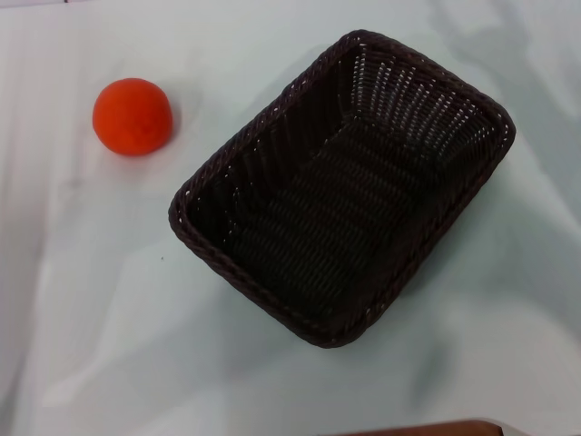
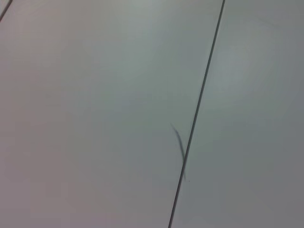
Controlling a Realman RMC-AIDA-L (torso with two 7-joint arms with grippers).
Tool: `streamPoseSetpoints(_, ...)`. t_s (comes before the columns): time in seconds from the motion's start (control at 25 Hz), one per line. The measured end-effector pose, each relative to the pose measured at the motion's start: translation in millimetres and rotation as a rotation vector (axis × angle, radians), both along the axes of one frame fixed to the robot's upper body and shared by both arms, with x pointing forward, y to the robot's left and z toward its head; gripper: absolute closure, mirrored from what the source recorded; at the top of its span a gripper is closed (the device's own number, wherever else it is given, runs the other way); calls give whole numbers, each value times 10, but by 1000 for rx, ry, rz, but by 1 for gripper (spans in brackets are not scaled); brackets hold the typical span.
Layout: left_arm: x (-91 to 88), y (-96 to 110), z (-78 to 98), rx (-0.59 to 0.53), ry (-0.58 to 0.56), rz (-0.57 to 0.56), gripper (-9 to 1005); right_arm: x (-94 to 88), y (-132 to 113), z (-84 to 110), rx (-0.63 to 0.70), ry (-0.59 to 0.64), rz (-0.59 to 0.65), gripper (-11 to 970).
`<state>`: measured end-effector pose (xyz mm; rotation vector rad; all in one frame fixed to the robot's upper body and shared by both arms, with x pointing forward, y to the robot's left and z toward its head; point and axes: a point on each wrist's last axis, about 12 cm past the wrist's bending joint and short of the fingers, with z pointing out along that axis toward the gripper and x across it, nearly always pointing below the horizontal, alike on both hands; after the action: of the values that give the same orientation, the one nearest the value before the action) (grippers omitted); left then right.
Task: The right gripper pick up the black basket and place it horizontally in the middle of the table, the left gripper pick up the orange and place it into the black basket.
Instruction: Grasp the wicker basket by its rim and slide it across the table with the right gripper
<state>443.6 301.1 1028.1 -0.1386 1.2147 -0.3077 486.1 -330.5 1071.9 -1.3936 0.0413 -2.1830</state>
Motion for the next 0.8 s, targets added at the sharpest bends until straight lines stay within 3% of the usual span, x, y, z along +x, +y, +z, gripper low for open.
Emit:
streamPoseSetpoints(0.16,-2,1,-1,-1,0,0,118,103,-77,33,32,85,84,28)
streamPoseSetpoints(0.32,-2,1,0,-1,0,0,118,201,-118,55,37,177,151,28)
streamPoseSetpoints(0.64,18,-1,-15,1,16,1,119,226,-123,139,9,151,187,29)
streamPoseSetpoints(0.8,36,8,-33,4,36,5,119,458,-190,201,24,327,233,29)
